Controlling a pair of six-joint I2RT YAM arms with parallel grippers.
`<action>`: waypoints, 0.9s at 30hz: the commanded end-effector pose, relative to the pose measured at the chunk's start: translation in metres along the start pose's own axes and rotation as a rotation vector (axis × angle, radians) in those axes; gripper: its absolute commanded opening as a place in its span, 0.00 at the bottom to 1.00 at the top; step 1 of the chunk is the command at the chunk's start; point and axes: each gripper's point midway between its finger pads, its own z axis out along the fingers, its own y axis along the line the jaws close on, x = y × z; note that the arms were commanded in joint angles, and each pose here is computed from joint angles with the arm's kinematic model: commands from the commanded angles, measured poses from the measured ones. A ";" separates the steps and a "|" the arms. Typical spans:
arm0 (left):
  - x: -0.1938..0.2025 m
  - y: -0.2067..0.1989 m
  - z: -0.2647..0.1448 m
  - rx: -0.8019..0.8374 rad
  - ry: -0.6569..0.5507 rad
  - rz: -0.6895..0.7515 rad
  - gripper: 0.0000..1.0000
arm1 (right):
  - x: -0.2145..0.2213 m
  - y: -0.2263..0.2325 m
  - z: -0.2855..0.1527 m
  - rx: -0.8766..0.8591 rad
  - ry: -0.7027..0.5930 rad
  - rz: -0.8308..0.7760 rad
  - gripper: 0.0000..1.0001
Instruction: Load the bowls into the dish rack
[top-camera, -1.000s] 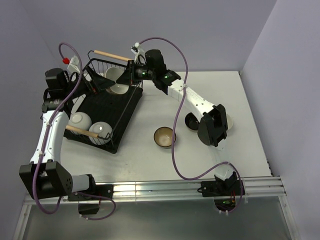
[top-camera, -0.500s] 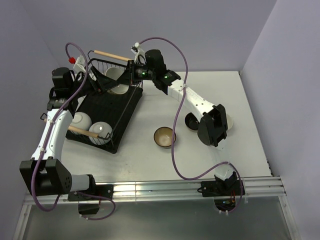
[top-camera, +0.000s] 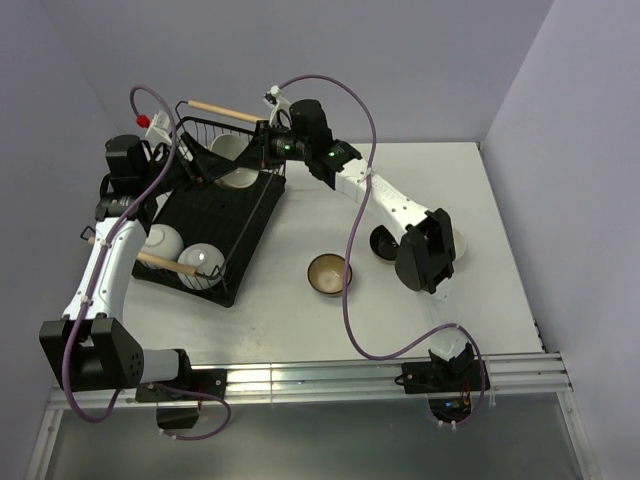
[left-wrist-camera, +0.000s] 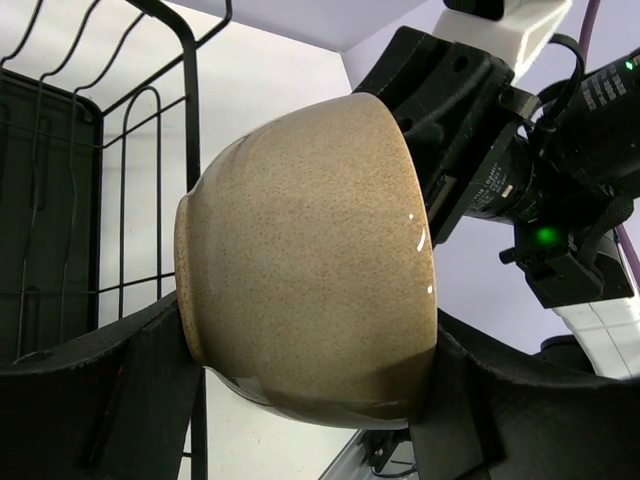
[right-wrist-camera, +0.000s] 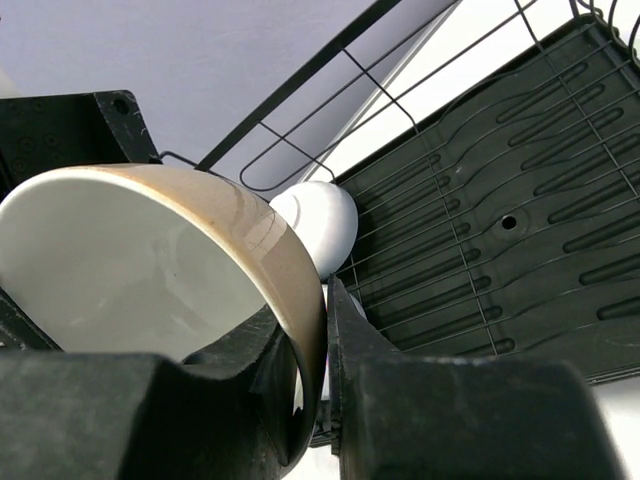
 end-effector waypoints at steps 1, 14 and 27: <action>-0.023 -0.006 -0.007 -0.005 -0.089 0.016 0.00 | -0.023 0.051 -0.008 -0.149 -0.049 -0.069 0.22; -0.029 0.003 -0.010 -0.036 -0.120 0.002 0.00 | -0.022 0.046 -0.007 -0.128 -0.047 -0.063 0.60; -0.029 0.000 -0.011 -0.018 -0.116 -0.009 0.00 | -0.022 0.034 -0.004 -0.087 -0.048 -0.045 0.81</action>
